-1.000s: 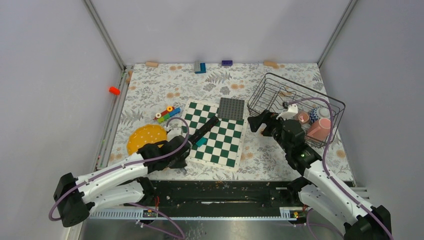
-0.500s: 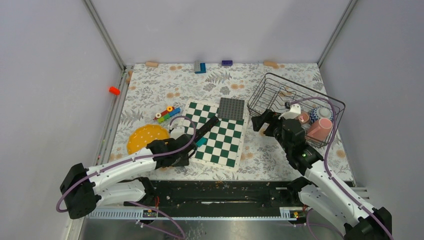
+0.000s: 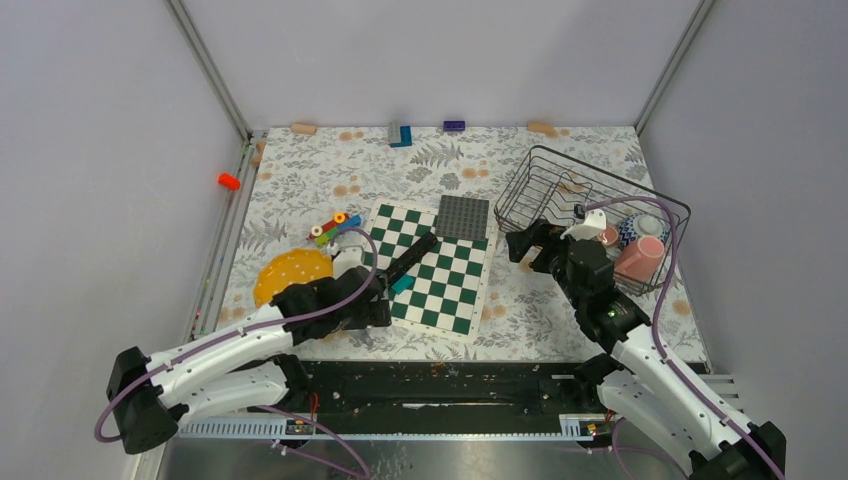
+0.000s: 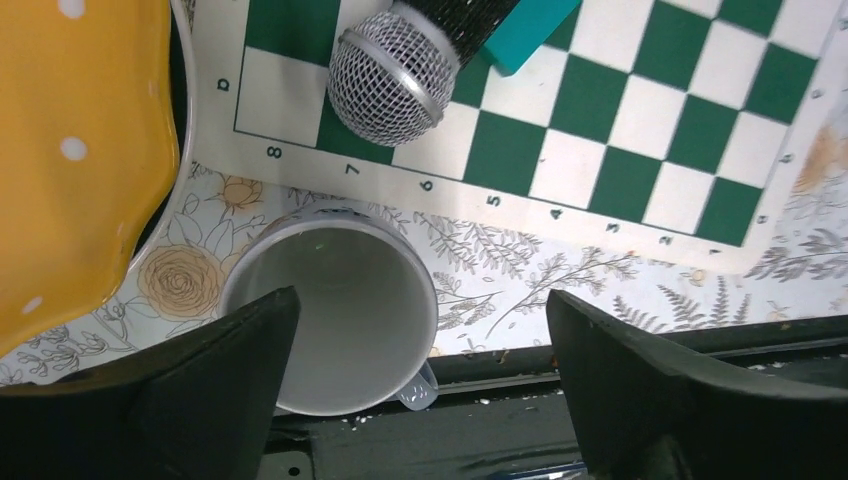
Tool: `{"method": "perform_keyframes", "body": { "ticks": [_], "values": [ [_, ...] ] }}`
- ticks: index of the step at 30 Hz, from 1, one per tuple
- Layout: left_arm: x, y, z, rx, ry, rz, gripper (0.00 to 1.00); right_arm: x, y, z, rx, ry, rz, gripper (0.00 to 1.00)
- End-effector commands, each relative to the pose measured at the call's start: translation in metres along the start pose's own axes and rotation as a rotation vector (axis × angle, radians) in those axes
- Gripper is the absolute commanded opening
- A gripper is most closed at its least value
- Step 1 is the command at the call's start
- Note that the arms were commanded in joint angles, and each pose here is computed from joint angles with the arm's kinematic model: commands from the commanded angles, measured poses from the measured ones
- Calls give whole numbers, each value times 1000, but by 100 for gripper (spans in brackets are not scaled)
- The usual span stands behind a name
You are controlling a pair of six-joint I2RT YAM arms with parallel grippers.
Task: Unload the mixed dishes from the dish rack
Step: Place the cup at the center of the board.
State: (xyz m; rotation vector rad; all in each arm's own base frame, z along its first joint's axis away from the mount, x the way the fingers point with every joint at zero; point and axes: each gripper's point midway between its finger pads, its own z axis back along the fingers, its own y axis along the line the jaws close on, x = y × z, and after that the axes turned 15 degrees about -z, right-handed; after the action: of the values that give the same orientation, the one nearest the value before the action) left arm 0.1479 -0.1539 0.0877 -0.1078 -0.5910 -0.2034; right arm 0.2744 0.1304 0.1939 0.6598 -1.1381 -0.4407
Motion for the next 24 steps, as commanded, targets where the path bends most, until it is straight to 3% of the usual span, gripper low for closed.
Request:
{"method": "perform_keyframes", "body": {
  "ticks": [1,16,24],
  "values": [
    [30,-4,18,-29,-113,18,99,20,13,4,22,-59,8,100],
    [93,-3,65,-107,-414,114,99,27,1,5,-43,-98,15,100],
    [145,-50,65,-212,-518,18,99,48,-44,10,-326,-179,95,100]
  ]
}}
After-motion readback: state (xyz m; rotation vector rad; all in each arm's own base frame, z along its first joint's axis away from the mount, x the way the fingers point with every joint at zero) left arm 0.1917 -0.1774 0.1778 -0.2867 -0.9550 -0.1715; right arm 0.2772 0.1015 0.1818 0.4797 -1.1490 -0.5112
